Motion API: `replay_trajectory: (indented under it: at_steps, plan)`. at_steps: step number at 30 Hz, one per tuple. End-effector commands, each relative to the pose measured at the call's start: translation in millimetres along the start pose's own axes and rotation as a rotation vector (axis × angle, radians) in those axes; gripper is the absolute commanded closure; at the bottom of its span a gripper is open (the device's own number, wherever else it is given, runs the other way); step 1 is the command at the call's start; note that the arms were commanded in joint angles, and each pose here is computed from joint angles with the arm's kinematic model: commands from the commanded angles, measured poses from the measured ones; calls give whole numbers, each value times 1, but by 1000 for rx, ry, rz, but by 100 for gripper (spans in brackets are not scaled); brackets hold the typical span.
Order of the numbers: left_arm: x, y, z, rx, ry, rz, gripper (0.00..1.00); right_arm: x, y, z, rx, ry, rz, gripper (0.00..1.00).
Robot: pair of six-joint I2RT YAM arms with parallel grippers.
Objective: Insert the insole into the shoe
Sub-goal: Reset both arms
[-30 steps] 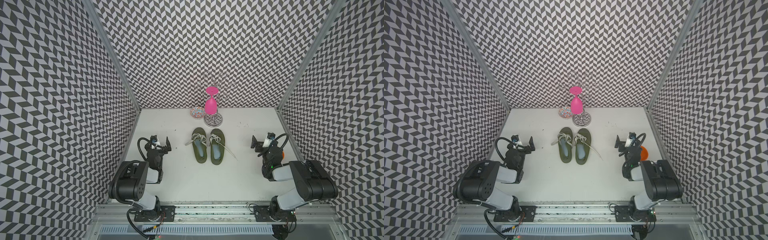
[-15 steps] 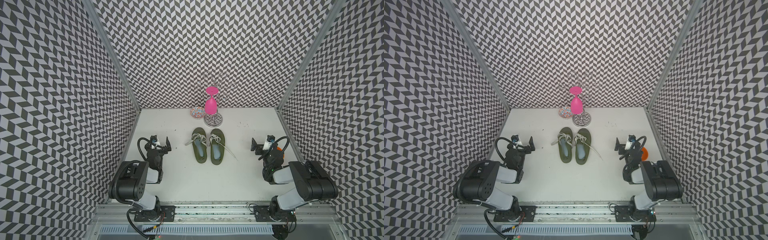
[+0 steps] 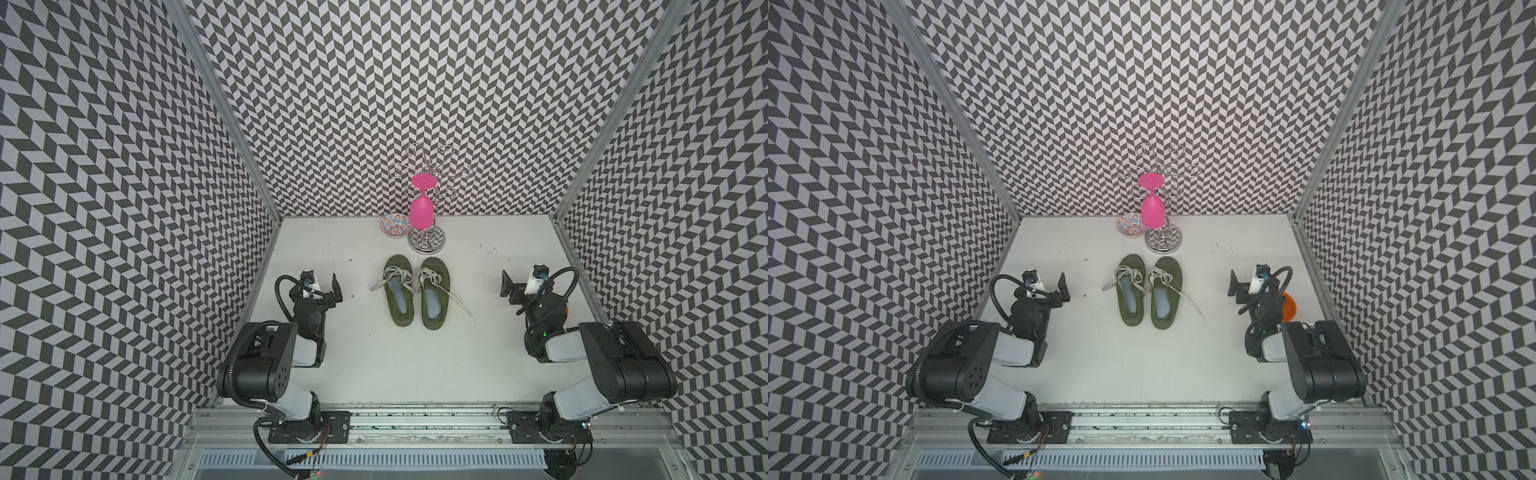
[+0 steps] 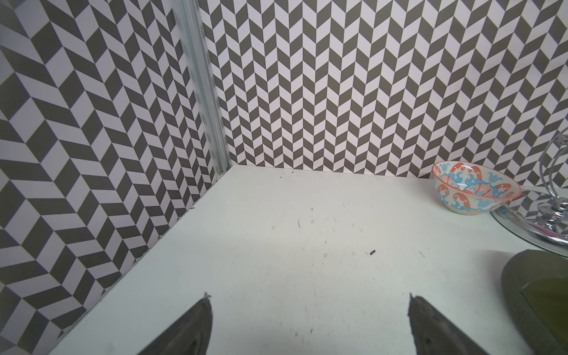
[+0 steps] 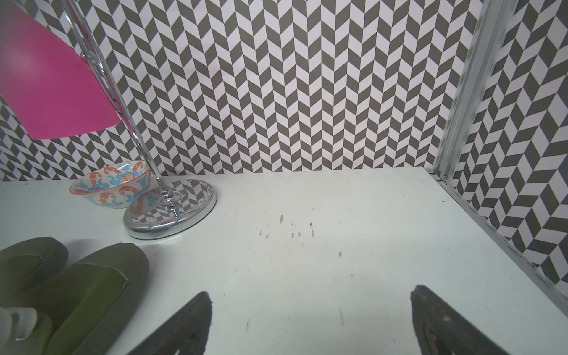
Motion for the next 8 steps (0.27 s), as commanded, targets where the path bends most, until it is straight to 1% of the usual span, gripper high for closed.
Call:
replay_trajectory:
  at_steps: [1, 8]
  plan:
    - [-10, -1, 3, -8, -49, -10, 0, -8, 1, 2, -10, -41, -7, 0]
    - [-10, 0, 2, -8, -47, -9, 0, -8, 0, 3, -9, -36, -3, 0]
Point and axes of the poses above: each gripper's point midway between its finger pads, its own z axis out along the fingers, its own y axis along the line the jaws close on, x = y × z, the point moved 8 cm from there along -z, back along the fingers, and after that the axes turned 1 degree about -z, right-handed, at the moved point
